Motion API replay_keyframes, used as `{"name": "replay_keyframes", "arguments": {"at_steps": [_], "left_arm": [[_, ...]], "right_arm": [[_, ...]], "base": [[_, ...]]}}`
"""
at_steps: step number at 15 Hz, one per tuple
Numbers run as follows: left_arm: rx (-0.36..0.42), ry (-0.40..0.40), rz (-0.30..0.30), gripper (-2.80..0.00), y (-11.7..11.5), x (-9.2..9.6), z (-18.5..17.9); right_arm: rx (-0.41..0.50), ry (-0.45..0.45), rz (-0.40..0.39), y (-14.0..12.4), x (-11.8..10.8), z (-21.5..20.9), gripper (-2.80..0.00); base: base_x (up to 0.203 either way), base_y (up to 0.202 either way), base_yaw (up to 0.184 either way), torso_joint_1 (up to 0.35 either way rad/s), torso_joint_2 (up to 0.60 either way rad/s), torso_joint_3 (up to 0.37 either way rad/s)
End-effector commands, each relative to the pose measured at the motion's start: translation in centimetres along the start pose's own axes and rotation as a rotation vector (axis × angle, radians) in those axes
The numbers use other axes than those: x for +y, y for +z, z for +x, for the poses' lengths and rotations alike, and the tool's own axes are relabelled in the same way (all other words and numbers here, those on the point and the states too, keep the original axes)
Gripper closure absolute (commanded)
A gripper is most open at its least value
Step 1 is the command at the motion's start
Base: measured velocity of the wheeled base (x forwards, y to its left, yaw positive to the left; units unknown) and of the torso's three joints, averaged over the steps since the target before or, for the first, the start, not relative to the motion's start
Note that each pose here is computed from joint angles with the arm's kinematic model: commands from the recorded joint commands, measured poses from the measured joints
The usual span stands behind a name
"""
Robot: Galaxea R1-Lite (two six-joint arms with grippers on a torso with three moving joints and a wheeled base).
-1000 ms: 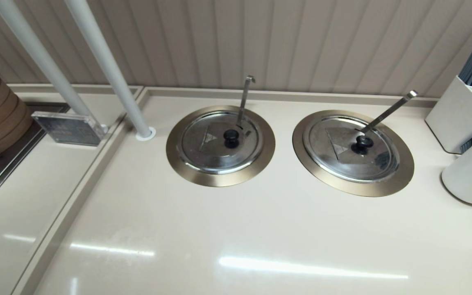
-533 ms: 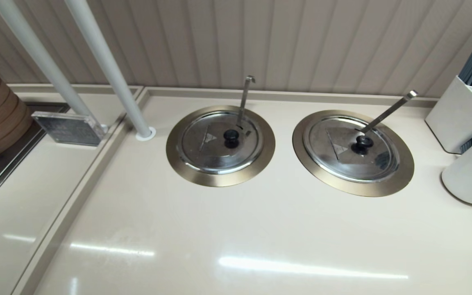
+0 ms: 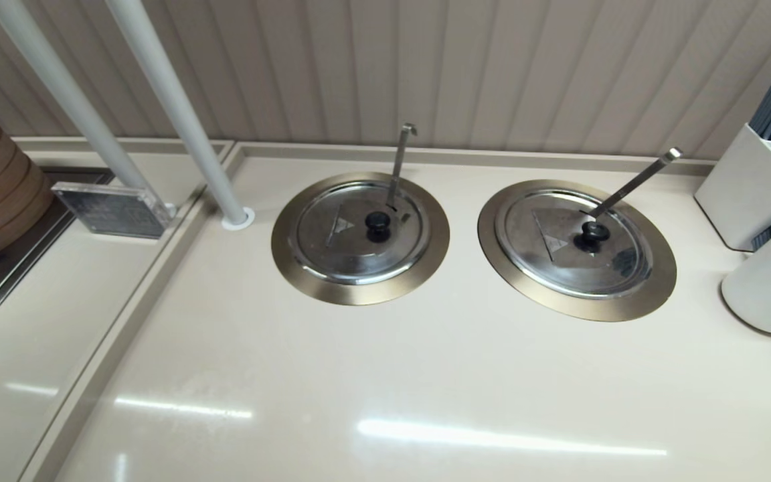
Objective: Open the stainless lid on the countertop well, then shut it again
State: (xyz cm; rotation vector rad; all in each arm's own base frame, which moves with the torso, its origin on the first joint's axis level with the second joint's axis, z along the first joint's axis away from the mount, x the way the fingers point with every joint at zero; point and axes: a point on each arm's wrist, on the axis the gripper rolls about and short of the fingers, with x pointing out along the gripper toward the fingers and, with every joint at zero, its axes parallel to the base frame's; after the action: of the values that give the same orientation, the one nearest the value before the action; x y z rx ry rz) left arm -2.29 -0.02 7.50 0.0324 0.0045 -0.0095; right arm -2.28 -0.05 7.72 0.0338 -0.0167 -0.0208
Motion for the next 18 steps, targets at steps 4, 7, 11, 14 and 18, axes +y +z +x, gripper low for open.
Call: {"name": "replay_keyframes", "arguments": {"at_steps": [4, 7, 11, 14, 18], "left_arm": [[0.003, 0.002, 0.000, 0.00, -0.01, 0.00, 0.02], [0.002, 0.002, 0.000, 0.00, 0.01, 0.00, 0.02], [0.002, 0.002, 0.000, 0.00, 0.01, 0.00, 0.02], [0.002, 0.002, 0.000, 0.00, 0.00, 0.00, 0.02], [0.003, 0.002, 0.000, 0.00, -0.01, 0.00, 0.02]], "right_arm": [[0.004, -0.001, 0.000, -0.12, 0.00, 0.03, 0.00], [0.004, -0.001, 0.000, -0.12, 0.00, 0.03, 0.00], [0.004, -0.001, 0.000, -0.12, 0.00, 0.03, 0.00], [0.004, -0.001, 0.000, -0.12, 0.00, 0.03, 0.00], [0.004, -0.001, 0.002, -0.12, 0.00, 0.03, 0.00]], "base": [[0.000, 0.000, 0.000, 0.000, 0.00, 0.000], [0.000, 0.000, 0.000, 0.000, 0.00, 0.000], [0.000, 0.000, 0.000, 0.000, 0.00, 0.000], [0.000, 0.000, 0.000, 0.000, 0.00, 0.000], [0.000, 0.000, 0.000, 0.000, 0.00, 0.000]]}}
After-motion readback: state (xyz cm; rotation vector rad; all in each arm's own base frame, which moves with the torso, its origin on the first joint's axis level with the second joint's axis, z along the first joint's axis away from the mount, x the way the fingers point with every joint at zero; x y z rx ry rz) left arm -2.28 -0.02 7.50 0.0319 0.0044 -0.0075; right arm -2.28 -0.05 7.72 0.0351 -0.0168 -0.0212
